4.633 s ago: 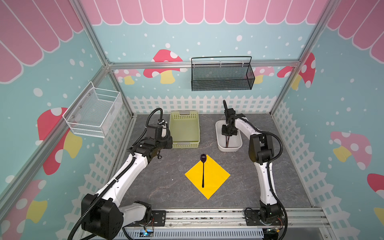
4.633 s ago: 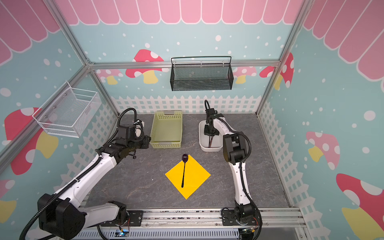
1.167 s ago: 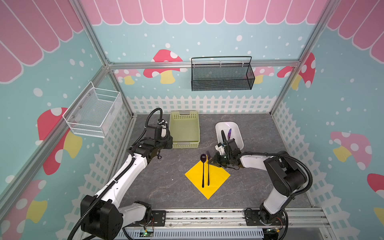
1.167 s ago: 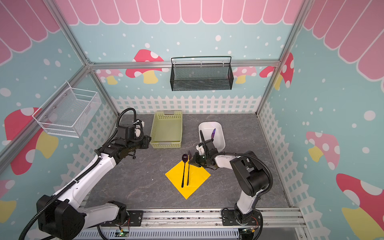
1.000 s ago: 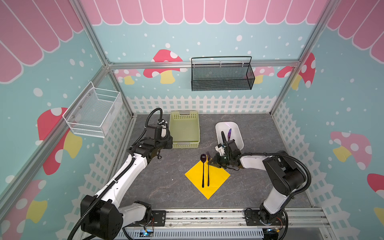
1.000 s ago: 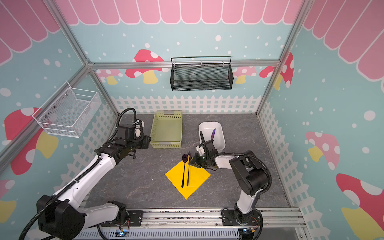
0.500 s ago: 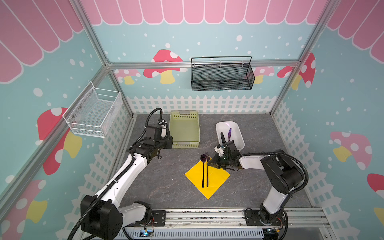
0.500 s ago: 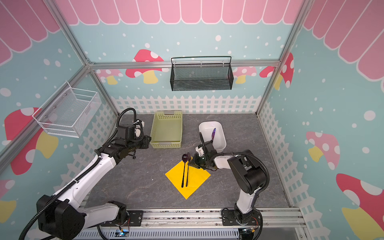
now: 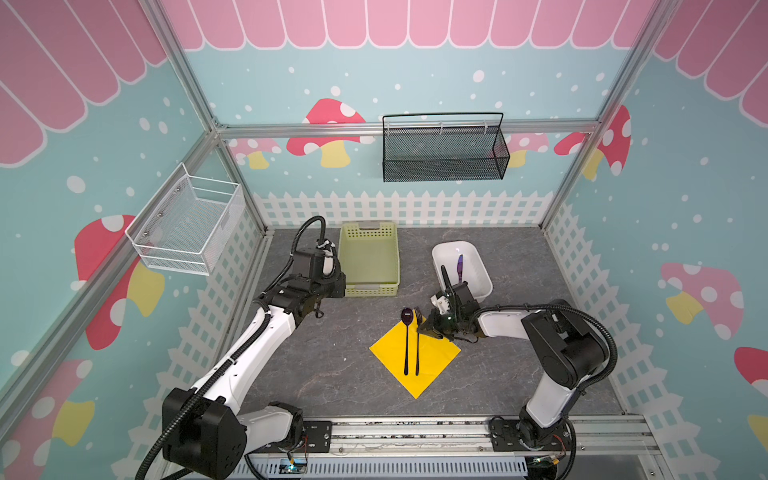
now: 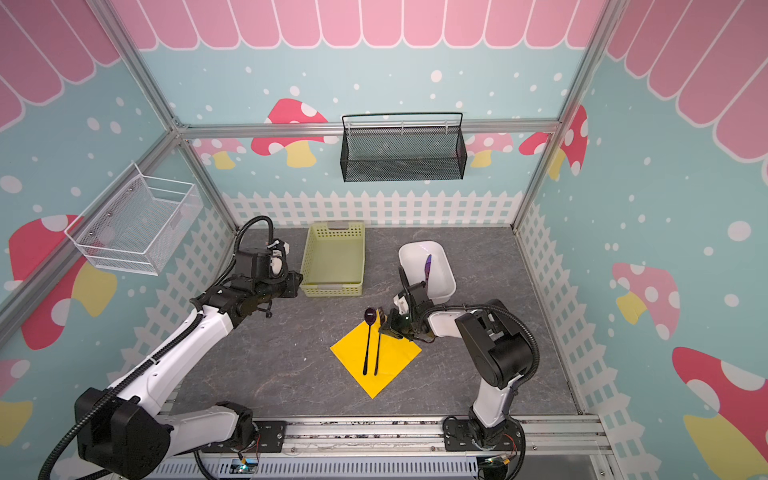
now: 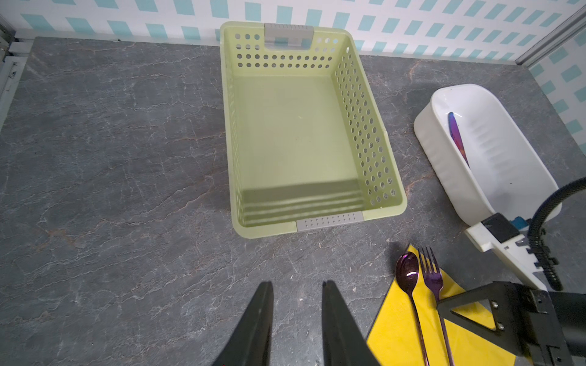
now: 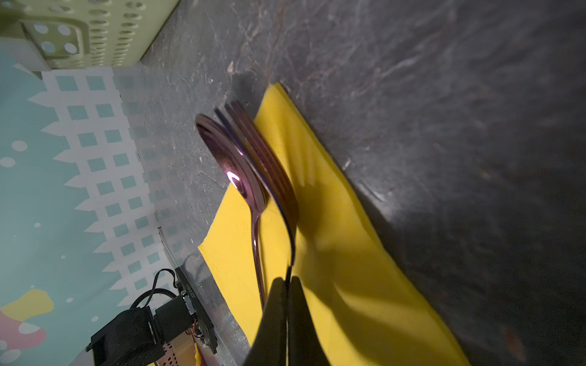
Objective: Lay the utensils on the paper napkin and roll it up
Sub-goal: 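Lower the upright fork beside the spoon on the napkin with the right gripper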
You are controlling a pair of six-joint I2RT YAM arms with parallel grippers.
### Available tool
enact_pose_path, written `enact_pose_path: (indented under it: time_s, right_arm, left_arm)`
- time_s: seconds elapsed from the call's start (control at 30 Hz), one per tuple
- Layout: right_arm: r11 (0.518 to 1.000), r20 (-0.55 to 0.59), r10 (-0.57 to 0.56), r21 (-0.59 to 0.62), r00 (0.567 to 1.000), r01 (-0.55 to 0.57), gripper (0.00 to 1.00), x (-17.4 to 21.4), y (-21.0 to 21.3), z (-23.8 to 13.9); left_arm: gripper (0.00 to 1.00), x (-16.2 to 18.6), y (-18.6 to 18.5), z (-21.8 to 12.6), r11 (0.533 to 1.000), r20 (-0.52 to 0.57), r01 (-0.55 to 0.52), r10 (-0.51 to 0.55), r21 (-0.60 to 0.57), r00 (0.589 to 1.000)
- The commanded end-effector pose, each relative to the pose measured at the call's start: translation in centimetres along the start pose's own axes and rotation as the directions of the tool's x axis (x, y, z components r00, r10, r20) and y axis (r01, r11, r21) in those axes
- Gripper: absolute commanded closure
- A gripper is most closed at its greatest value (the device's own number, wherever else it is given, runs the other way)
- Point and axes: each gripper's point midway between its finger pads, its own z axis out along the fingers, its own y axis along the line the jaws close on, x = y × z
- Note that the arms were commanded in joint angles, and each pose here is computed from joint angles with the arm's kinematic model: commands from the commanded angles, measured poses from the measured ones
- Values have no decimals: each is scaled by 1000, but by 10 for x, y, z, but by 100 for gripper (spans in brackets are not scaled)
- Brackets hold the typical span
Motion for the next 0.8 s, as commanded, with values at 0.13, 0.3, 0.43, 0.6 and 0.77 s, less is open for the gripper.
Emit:
enact_pose_path:
  time_s: [0.13,0.3,0.43,0.6,0.77]
  right_arm:
    - [999,-12,-9,-33,1000,8,100,-1,12,-1]
    - [998,-23,-2,-60,1000,0,100,0,14,3]
    - [998,-27,0,-67,1000,-2,100,1,15,4]
    - [998,-33,5,-69,999,-7,100,1,14,6]
    - [998,-42,10,-69,999,-13,100,2,12,8]
  left_arm:
    - [71,-10,-1,-3,1000,20,-1,0,6,1000]
    - [71,-11,0,-5,1000,26,-2,2,1,1000]
    - [71,-11,0,-5,1000,26,-2,2,1,1000]
    - [71,-10,0,-4,1000,26,-2,2,0,1000]
    - [71,-10,0,-5,1000,25,-3,3,0,1000]
